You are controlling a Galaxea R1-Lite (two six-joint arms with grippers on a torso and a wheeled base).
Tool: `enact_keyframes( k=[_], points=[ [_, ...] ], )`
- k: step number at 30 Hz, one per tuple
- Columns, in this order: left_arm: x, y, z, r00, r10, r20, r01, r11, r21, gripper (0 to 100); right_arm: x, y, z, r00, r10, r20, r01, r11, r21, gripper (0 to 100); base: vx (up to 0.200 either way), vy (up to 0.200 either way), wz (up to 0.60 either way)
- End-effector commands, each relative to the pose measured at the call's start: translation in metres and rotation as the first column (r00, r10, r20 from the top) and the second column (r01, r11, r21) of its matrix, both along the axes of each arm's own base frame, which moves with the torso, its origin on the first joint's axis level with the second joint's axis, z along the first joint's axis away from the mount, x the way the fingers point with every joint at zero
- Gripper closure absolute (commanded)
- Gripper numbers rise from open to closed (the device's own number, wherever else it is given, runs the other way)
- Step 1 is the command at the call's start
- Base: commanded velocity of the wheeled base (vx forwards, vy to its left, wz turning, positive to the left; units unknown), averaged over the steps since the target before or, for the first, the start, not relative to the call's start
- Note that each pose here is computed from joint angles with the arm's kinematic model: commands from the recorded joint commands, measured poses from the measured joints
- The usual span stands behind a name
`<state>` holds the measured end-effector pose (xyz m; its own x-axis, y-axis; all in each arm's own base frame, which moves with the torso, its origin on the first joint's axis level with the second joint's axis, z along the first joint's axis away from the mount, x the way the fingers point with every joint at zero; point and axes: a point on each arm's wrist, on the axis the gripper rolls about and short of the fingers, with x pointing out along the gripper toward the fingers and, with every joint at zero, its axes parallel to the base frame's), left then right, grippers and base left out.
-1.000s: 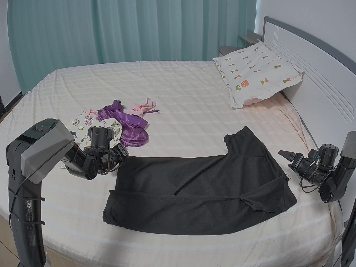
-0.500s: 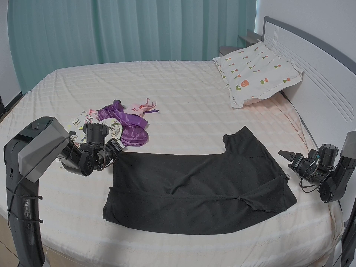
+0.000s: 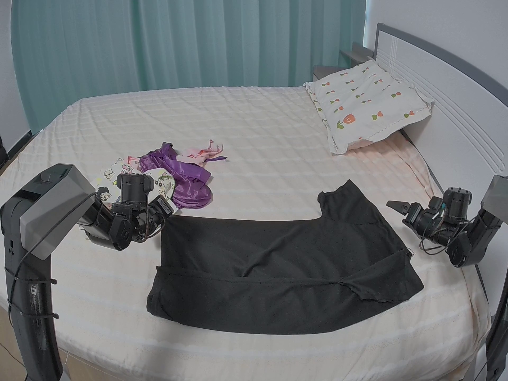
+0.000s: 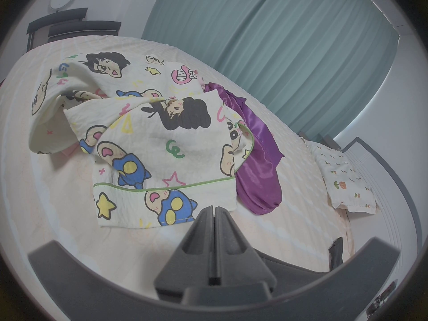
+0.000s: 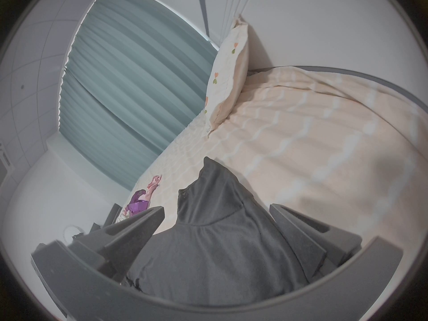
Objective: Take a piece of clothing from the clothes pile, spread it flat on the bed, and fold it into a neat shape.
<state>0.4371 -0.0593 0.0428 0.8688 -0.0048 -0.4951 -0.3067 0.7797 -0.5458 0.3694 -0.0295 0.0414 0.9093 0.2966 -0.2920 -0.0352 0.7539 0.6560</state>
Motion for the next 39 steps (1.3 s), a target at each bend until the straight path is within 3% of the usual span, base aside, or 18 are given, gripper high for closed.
enact_keyframes(
  k=[1,15,18,28,29,39],
  points=[
    [-0.005,-0.003,0.011,1.0,-0.007,0.016,0.007,1.0,-0.002,100,0.048,0.015,-0.001,0.997,0.075,-0.01,-0.076,0.994,-0.078,0,0.0,0.0,0.0],
    [-0.008,-0.004,0.008,1.0,-0.009,0.003,0.009,1.0,-0.002,100,0.111,0.027,-0.03,0.978,0.169,-0.123,-0.189,0.965,-0.181,0,0.0,0.0,0.0],
    [-0.008,-0.004,0.008,1.0,-0.011,0.003,0.011,1.0,-0.002,100,0.116,0.024,-0.033,0.977,0.176,-0.12,-0.199,0.957,-0.213,0,0.0,0.0,0.0],
    [-0.008,-0.004,0.007,1.0,-0.011,0.002,0.011,1.0,-0.002,100,0.126,0.027,-0.032,0.975,0.202,-0.091,-0.217,0.954,-0.209,0,0.0,0.0,0.0],
    [-0.009,-0.004,0.007,1.0,-0.011,0.0,0.011,1.0,-0.001,100,0.127,0.027,-0.033,0.975,0.202,-0.091,-0.217,0.954,-0.209,100,0.0,0.0,0.0],
    [-0.009,-0.004,0.011,1.0,-0.01,0.01,0.01,1.0,-0.002,100,0.125,0.014,-0.018,0.984,0.164,-0.068,-0.173,0.972,-0.161,100,0.0,0.0,0.0]
  ],
)
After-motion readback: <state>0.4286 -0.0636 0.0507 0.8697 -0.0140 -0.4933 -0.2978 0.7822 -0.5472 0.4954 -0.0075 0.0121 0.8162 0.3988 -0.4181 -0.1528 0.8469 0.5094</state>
